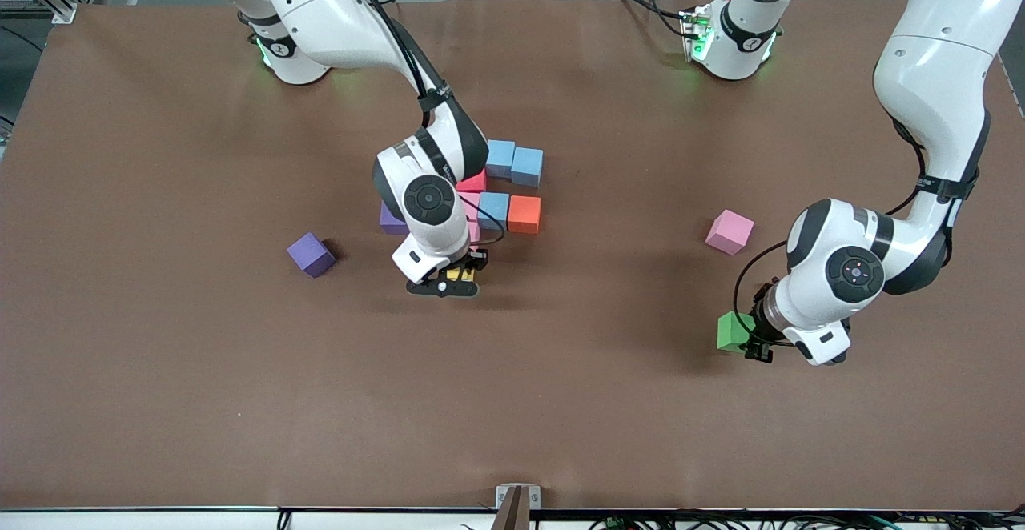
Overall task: Arrange 11 blocks into digit 3
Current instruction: 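Carry the yellow cube to the cluster and lower it with the right gripper, then open and withdraw the right gripper while the left gripper carries green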
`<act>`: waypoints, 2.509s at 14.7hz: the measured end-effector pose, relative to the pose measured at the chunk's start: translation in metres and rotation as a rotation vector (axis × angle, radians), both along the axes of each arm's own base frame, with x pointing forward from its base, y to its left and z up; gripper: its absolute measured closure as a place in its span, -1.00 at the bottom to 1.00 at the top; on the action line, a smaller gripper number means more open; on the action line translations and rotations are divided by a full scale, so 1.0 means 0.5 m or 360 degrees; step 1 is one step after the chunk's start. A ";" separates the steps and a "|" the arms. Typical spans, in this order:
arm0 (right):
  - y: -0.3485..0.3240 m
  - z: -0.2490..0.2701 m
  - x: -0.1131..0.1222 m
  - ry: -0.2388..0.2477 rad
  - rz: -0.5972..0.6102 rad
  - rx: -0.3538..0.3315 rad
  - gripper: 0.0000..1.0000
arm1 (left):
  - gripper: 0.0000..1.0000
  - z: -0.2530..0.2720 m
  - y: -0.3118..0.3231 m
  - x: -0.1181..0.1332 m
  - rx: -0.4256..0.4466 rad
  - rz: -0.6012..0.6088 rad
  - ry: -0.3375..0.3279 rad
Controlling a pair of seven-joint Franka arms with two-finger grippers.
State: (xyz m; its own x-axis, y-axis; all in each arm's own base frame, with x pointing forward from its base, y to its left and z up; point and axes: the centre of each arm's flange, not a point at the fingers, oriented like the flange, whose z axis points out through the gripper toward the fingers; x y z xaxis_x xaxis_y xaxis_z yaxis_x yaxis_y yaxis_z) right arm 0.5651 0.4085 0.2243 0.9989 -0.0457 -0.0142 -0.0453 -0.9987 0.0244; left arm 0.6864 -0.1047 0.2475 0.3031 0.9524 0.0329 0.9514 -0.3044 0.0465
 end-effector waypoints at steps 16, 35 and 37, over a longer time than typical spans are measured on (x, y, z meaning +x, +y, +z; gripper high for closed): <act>0.003 0.000 0.007 -0.0011 -0.0003 0.0003 -1.00 | -0.14 0.000 0.000 0.000 0.0000 0.0000 0.0000; -0.574 0.398 0.200 0.0187 0.0026 0.0082 -1.00 | -0.14 0.009 -0.300 -0.075 -0.0035 0.0049 -0.0016; -0.675 0.434 0.205 0.0221 0.0093 0.0062 -1.00 | -0.14 0.023 -0.392 -0.104 -0.0054 0.0060 -0.0038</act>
